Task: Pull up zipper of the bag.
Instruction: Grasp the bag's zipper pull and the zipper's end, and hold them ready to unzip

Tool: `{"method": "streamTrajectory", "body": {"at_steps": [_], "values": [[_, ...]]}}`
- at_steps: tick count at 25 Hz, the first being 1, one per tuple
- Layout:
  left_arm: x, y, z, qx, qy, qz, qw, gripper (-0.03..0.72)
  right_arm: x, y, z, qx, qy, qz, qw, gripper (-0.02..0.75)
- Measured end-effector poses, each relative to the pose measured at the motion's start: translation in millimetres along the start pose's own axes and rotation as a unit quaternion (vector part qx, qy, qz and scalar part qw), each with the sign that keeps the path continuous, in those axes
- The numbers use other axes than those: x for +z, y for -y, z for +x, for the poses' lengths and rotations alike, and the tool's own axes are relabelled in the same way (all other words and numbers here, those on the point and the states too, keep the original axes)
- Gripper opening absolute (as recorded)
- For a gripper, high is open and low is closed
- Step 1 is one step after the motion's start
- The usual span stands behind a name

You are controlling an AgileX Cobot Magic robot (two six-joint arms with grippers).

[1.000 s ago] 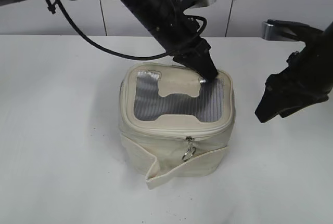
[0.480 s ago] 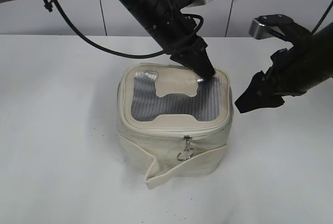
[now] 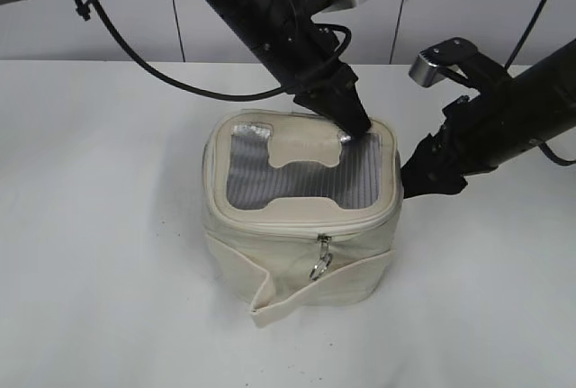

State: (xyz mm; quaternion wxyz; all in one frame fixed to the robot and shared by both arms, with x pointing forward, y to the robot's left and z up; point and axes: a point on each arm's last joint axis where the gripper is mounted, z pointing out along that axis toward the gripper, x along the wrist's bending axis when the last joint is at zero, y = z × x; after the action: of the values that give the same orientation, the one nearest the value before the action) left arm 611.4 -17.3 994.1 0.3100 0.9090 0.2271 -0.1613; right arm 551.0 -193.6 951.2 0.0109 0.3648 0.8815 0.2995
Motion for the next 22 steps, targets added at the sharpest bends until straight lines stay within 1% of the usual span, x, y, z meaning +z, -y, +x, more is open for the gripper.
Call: {"method": "streamTrajectory", "body": {"at_steps": [3, 5, 7, 9, 11, 16, 22], "values": [[-0.6, 0.3, 0.9, 0.000, -0.001, 0.000, 1.000, 0.069, 5.3, -1.1, -3.0, -0.017, 0.000, -0.013, 1.000, 0.421], [-0.6, 0.4, 1.0, 0.000, -0.002, 0.001, 1.000, 0.069, 11.9, -0.5, -5.4, -0.013, -0.007, -0.014, 1.000, 0.369], [-0.7, 0.4, 1.0, 0.000, -0.002, 0.001, 1.000, 0.069, 18.6, -1.0, -8.1, -0.001, -0.013, -0.020, 1.000, 0.262], [-1.2, 0.2, 0.7, 0.001, -0.003, 0.001, 1.000, 0.069, 21.3, -3.1, -9.6, 0.008, -0.014, -0.031, 0.999, 0.101], [-1.9, 0.1, 0.4, 0.002, -0.004, 0.001, 1.000, 0.069, 22.3, -3.5, -10.1, 0.014, -0.015, -0.034, 0.999, 0.024], [-3.1, -0.2, 0.3, 0.004, -0.008, 0.000, 1.000, 0.067, 13.7, 0.2, -13.5, 0.085, -0.011, -0.018, 0.996, 0.006], [-5.5, -0.3, -0.9, 0.005, -0.007, 0.002, 1.000, 0.066, -13.8, -4.1, -3.4, 0.085, -0.006, -0.012, 0.996, 0.006]]}}
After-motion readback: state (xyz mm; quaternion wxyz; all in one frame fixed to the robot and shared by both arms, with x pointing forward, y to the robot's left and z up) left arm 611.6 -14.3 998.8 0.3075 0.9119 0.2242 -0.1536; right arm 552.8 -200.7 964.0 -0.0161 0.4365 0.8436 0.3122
